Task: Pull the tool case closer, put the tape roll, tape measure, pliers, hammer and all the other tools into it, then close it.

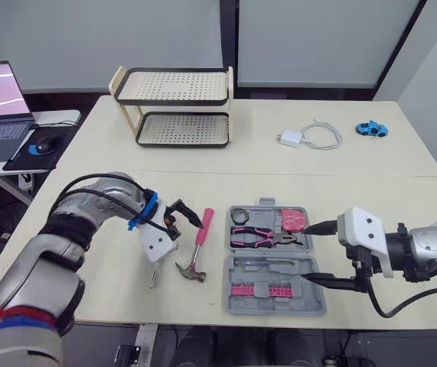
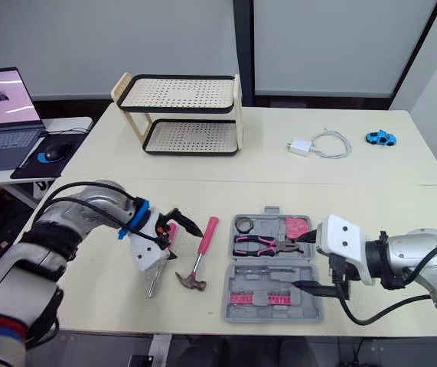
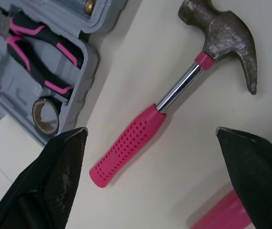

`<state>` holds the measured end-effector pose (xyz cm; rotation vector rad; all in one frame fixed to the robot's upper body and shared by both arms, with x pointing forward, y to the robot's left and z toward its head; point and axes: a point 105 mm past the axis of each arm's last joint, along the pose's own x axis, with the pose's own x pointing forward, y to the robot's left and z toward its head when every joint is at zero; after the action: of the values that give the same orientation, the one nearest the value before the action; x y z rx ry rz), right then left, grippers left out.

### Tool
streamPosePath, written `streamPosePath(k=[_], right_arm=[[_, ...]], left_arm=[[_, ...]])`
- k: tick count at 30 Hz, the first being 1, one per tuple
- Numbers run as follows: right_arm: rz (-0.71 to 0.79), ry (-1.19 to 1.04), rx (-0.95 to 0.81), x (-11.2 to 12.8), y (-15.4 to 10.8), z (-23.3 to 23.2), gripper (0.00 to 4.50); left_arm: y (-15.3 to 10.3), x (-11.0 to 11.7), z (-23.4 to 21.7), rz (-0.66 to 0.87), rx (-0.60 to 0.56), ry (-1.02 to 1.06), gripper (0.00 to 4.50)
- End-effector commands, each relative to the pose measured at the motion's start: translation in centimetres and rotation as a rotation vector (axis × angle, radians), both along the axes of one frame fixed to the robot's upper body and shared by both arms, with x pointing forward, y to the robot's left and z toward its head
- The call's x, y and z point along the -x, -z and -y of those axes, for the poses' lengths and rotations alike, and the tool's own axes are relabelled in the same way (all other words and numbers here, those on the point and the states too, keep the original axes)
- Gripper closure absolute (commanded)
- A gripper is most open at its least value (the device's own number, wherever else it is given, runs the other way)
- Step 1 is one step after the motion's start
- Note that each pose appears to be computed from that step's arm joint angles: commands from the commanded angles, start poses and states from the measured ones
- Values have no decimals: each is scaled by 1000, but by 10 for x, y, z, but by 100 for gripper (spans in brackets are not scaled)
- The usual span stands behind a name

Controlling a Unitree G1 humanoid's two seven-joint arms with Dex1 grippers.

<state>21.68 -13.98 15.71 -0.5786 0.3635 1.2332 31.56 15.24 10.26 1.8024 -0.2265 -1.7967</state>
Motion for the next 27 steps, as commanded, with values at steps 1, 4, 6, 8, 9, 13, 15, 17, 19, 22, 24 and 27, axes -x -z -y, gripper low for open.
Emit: streamPosePath(k=[1, 4, 6, 8, 9, 13, 15, 17, 19, 22, 24, 27], right_arm=[[5, -16, 2, 5, -5, -5, 4], [-5, -12, 1, 6, -5, -6, 4], [-11, -9, 0, 7, -5, -6, 4], [-13, -8, 0, 7, -5, -6, 4], [-14, -8, 0, 8, -5, -6, 4], [-16, -9, -1, 8, -5, -7, 4], [-19, -8, -3, 8, -6, -7, 4], [-22, -7, -5, 9, -6, -7, 4], [-24, -6, -4, 10, -5, -7, 4], [-26, -4, -4, 10, -5, -7, 4], [-28, -3, -6, 11, -5, -7, 4], [-30, -2, -6, 11, -6, -7, 4]], left_arm=[[2, 0, 5, 24, -63, 121, 0], [9, 5, 6, 11, -110, 202, 0], [14, 10, 6, -1, -145, 260, 0], [16, 11, 6, -6, -172, 291, 0], [17, 10, 7, -6, -186, 301, 0], [19, 8, 13, -2, -210, 333, 0], [21, 8, 16, -2, -223, 352, 0], [24, 9, 17, -8, -233, 370, 0], [27, 11, 18, -15, -235, 388, 0], [30, 13, 20, -23, -239, 416, 0], [32, 14, 21, -26, -242, 426, 0], [34, 14, 20, -26, -251, 434, 0]])
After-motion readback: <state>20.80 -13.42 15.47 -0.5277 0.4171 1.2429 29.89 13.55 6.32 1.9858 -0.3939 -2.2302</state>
